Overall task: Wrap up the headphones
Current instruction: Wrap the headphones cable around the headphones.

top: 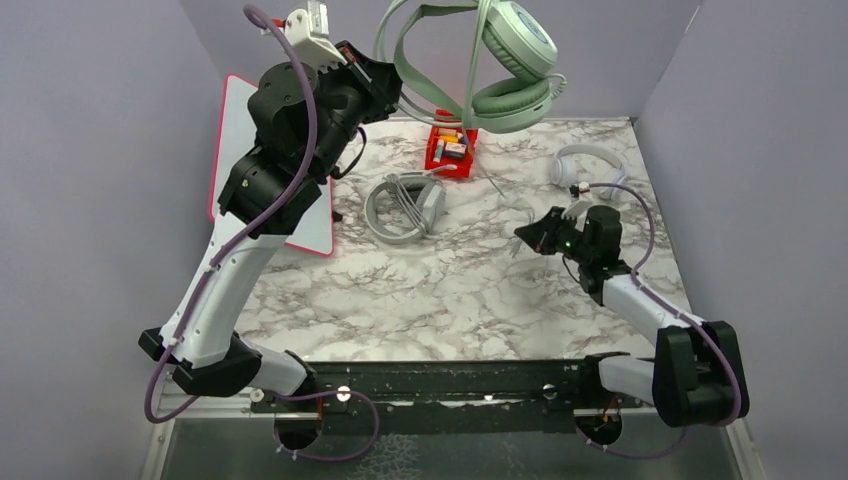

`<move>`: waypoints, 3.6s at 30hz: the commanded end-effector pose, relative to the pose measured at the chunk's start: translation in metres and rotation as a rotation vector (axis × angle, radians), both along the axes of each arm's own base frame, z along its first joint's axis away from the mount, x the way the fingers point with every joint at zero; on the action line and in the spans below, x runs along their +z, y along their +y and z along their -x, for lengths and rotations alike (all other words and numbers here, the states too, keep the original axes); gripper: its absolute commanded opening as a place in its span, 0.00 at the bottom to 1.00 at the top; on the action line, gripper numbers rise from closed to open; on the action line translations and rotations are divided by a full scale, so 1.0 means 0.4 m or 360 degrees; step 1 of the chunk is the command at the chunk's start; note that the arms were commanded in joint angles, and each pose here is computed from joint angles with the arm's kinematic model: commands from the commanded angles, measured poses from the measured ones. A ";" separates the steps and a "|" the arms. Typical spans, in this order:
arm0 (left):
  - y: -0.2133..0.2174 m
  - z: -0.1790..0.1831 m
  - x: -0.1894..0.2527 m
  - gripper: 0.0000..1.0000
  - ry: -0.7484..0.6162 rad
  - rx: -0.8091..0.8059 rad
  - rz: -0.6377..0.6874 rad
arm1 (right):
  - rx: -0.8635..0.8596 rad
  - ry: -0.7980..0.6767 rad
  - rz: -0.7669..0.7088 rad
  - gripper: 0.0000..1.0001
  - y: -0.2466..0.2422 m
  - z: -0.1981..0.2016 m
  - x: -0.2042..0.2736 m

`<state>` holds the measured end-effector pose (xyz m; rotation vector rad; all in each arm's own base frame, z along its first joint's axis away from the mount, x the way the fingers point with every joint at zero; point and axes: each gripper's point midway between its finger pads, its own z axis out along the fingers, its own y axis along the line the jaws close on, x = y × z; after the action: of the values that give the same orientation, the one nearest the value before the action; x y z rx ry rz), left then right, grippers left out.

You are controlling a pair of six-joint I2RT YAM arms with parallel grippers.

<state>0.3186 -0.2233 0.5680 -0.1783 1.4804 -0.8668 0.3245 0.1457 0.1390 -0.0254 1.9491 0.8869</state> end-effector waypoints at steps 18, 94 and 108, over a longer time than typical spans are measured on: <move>0.151 0.083 0.209 0.00 -0.0310 0.0247 0.0230 | 0.0360 0.0118 0.0157 0.44 -0.001 0.044 -0.080; 0.022 0.059 0.126 0.00 -0.0172 -0.0066 0.0206 | 0.1272 -0.0927 -0.0374 0.80 0.505 0.186 0.355; 0.023 0.056 0.125 0.00 -0.0173 -0.0057 0.0195 | 0.1321 -0.0910 -0.0427 0.55 0.507 0.201 0.257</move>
<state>0.3133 -0.2212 0.5696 -0.1643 1.4877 -0.8678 0.2575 0.3473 0.2390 -0.8434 1.3207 1.4204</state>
